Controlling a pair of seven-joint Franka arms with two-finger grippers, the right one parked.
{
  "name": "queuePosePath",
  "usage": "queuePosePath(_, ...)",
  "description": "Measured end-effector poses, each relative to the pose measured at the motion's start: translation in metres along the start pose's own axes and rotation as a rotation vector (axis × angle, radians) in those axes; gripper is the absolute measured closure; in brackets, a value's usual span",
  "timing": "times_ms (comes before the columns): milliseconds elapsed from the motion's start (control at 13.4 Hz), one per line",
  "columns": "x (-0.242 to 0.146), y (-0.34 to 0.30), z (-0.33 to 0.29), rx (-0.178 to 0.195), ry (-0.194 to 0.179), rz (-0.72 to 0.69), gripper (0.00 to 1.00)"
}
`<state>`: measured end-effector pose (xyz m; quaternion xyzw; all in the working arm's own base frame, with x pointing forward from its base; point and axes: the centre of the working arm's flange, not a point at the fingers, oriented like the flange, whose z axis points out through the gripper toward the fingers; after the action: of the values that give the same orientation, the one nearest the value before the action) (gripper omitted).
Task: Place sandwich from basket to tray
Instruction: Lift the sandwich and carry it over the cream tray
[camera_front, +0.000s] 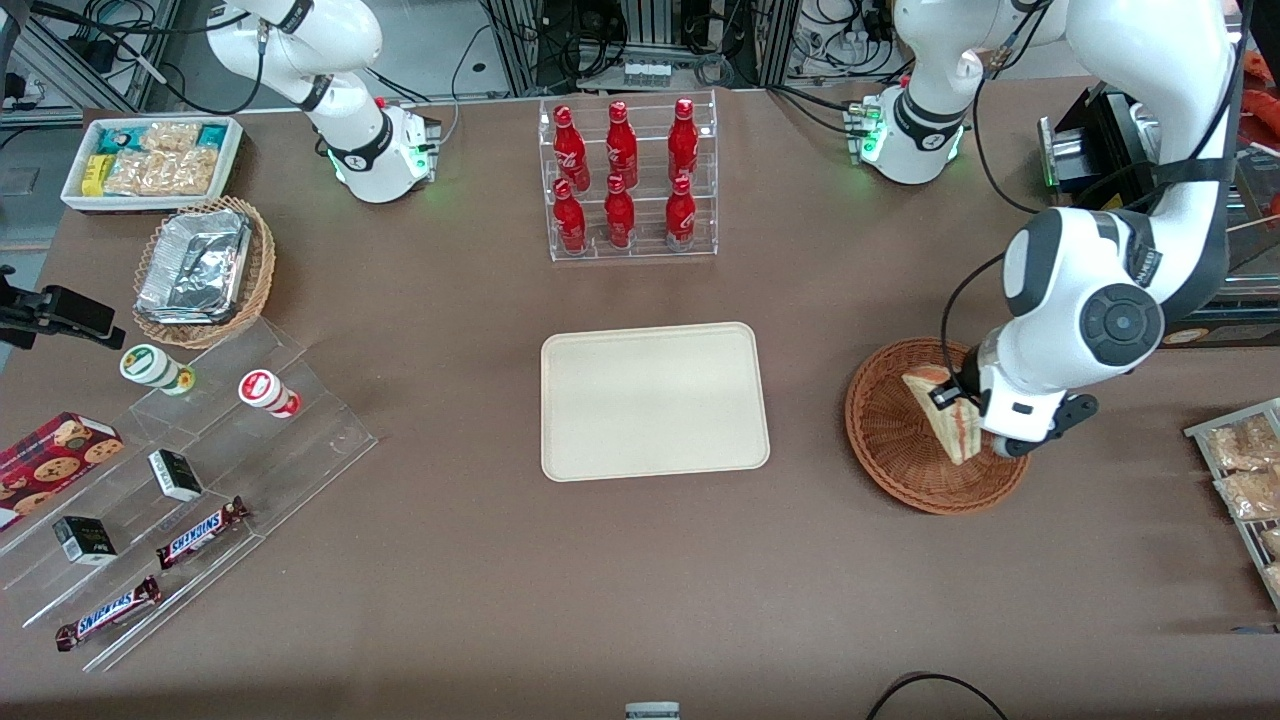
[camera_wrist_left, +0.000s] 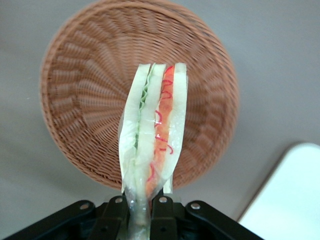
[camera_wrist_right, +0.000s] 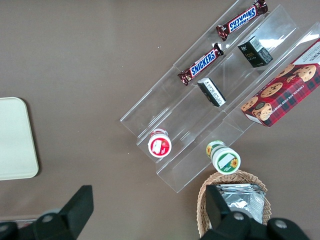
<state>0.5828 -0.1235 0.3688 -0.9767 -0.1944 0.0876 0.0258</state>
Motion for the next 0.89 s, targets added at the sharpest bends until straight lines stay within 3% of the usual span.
queuePosePath(298,-0.041,0.077,-0.008,0.010,0.006,0.215,0.85)
queuePosePath(521,-0.068,0.146,0.010,-0.021,-0.028,0.304,0.85)
queuePosePath(669,-0.086,0.195,0.034,-0.027,-0.053,0.315,0.85)
queuePosePath(893,-0.121,0.264,0.061,-0.024,-0.052,0.276,0.85)
